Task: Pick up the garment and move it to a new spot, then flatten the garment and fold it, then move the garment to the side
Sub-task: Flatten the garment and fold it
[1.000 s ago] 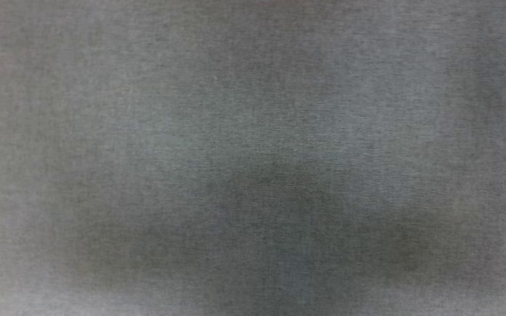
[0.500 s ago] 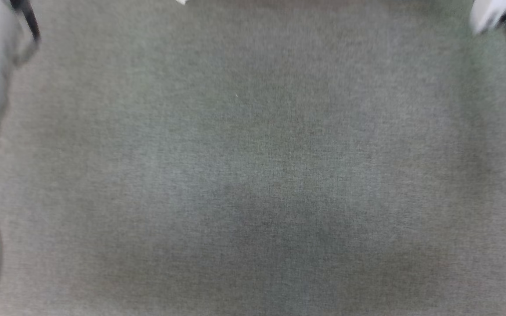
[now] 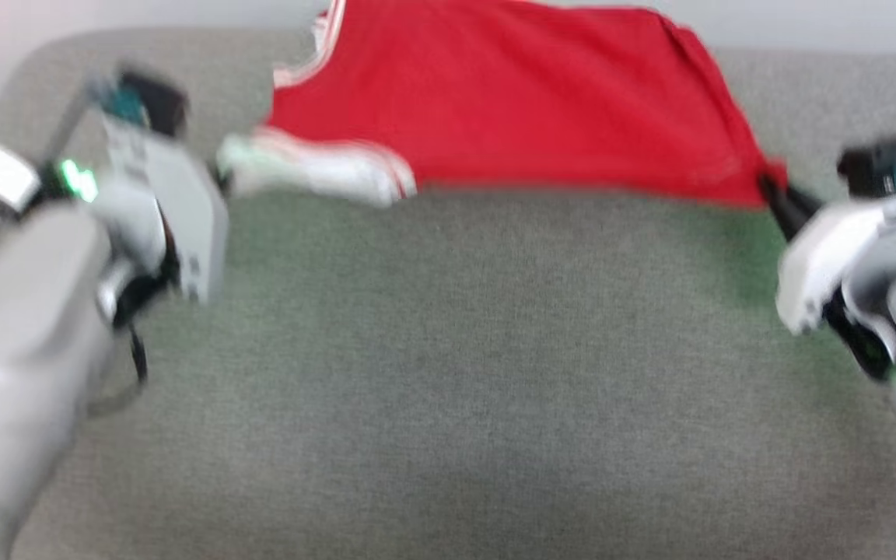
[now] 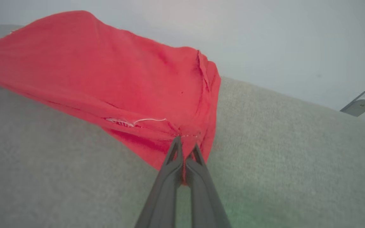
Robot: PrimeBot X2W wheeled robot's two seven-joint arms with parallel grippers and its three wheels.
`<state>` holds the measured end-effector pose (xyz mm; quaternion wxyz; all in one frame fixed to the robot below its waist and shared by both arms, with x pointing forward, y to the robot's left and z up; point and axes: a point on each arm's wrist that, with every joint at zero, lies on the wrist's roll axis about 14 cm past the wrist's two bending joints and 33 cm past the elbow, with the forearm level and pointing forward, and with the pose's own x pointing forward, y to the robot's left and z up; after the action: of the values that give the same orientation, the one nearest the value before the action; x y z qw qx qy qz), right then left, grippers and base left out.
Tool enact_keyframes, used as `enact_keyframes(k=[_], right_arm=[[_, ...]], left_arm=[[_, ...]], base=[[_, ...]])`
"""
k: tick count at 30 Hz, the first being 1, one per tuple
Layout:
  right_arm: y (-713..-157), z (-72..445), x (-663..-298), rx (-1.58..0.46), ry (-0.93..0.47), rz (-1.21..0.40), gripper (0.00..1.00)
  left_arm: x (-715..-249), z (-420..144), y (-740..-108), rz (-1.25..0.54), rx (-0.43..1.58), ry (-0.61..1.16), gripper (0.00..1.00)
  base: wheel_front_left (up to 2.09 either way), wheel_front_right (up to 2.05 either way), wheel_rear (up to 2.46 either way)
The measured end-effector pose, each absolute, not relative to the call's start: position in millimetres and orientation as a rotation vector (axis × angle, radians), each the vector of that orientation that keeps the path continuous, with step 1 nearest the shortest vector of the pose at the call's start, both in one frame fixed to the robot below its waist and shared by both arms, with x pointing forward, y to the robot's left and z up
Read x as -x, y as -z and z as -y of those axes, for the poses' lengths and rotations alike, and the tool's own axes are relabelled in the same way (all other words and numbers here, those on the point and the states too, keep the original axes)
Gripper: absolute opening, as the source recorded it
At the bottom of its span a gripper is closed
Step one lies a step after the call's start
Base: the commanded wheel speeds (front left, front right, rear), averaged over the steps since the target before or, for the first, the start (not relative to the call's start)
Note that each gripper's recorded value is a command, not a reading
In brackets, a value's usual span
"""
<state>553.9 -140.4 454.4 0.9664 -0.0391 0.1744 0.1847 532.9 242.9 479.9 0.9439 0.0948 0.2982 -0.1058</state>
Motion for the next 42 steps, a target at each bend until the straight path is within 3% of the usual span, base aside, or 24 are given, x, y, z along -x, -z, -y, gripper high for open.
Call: enact_keyframes(k=[16,23,31,38,42], right_arm=[[-410,175,-419,0.007,-0.435,-0.692,0.00],[-391,173,-362,-0.036,-0.481,-0.872,0.00],[-395,172,-332,-0.062,-0.504,-0.959,0.00],[-420,167,-349,-0.089,-0.481,-0.864,0.00],[-444,162,-378,-0.073,-0.468,-0.754,0.00]], left_arm=[[-310,-229,-409,-1.006,0.038,0.162,0.00],[-260,-225,-410,-1.093,0.088,0.117,0.00],[-256,-227,-416,-1.103,0.070,0.106,0.00],[-308,-235,-450,-0.937,-0.027,0.119,0.00],[-353,-242,-481,-0.801,-0.107,0.136,0.00]], base=[[0.00,0.00,0.00],[0.00,0.00,0.00],[0.00,0.00,0.00],[0.00,0.00,0.00],[0.00,0.00,0.00]])
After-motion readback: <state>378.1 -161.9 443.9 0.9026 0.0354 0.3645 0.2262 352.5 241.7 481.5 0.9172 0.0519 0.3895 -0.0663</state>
